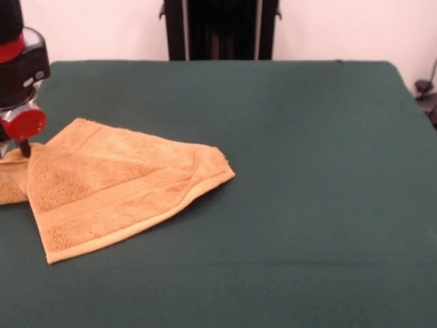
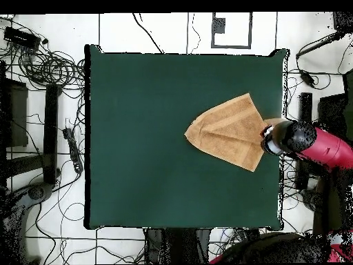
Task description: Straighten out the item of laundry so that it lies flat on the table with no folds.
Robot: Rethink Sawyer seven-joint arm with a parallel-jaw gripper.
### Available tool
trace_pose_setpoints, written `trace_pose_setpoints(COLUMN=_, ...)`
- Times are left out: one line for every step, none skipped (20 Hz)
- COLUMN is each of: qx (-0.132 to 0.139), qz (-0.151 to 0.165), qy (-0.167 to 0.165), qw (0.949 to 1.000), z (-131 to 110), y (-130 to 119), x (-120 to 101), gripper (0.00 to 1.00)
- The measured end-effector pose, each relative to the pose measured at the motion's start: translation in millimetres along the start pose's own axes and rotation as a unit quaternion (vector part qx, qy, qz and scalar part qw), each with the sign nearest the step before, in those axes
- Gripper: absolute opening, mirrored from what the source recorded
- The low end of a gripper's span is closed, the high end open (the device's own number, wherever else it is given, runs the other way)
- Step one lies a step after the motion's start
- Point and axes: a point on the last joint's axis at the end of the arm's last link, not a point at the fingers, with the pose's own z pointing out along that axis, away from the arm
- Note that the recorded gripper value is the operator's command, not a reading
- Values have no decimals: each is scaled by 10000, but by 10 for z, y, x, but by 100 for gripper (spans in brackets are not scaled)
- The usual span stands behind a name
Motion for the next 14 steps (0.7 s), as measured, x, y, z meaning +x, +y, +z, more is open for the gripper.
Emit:
trace_pose_setpoints(qx=-118, qz=4, qy=18, qw=9999, z=-24, y=-22, x=-35, gripper=0)
trace_pose_setpoints(qx=-189, qz=-8, qy=29, qw=9998, z=-36, y=-55, x=-63, gripper=0)
trace_pose_setpoints(qx=-252, qz=-23, qy=31, qw=9997, z=-45, y=-80, x=-91, gripper=0)
trace_pose_setpoints(qx=-329, qz=-44, qy=33, qw=9994, z=-56, y=-127, x=-132, gripper=0)
trace_pose_setpoints(qx=-431, qz=-88, qy=16, qw=9990, z=-73, y=-212, x=-206, gripper=0)
trace_pose_setpoints(qx=-493, qz=-126, qy=-4, qw=9987, z=-84, y=-272, x=-259, gripper=0)
trace_pose_setpoints(qx=-578, qz=-223, qy=-44, qw=9981, z=-92, y=-402, x=-350, gripper=0)
trace_pose_setpoints(qx=-616, qz=-291, qy=-63, qw=9977, z=-92, y=-481, x=-396, gripper=0)
trace_pose_setpoints(qx=-648, qz=-402, qy=-97, qw=9970, z=-94, y=-562, x=-443, gripper=0)
trace_pose_setpoints(qx=-658, qz=-468, qy=-117, qw=9967, z=-97, y=-597, x=-464, gripper=0)
trace_pose_setpoints(qx=-669, qz=-635, qy=-166, qw=9956, z=-108, y=-661, x=-503, gripper=0)
trace_pose_setpoints(qx=-675, qz=-715, qy=-187, qw=9950, z=-115, y=-679, x=-517, gripper=0)
trace_pose_setpoints(qx=-684, qz=-815, qy=-216, qw=9941, z=-127, y=-694, x=-536, gripper=0)
trace_pose_setpoints(qx=-693, qz=-923, qy=-243, qw=9930, z=-139, y=-702, x=-551, gripper=0)
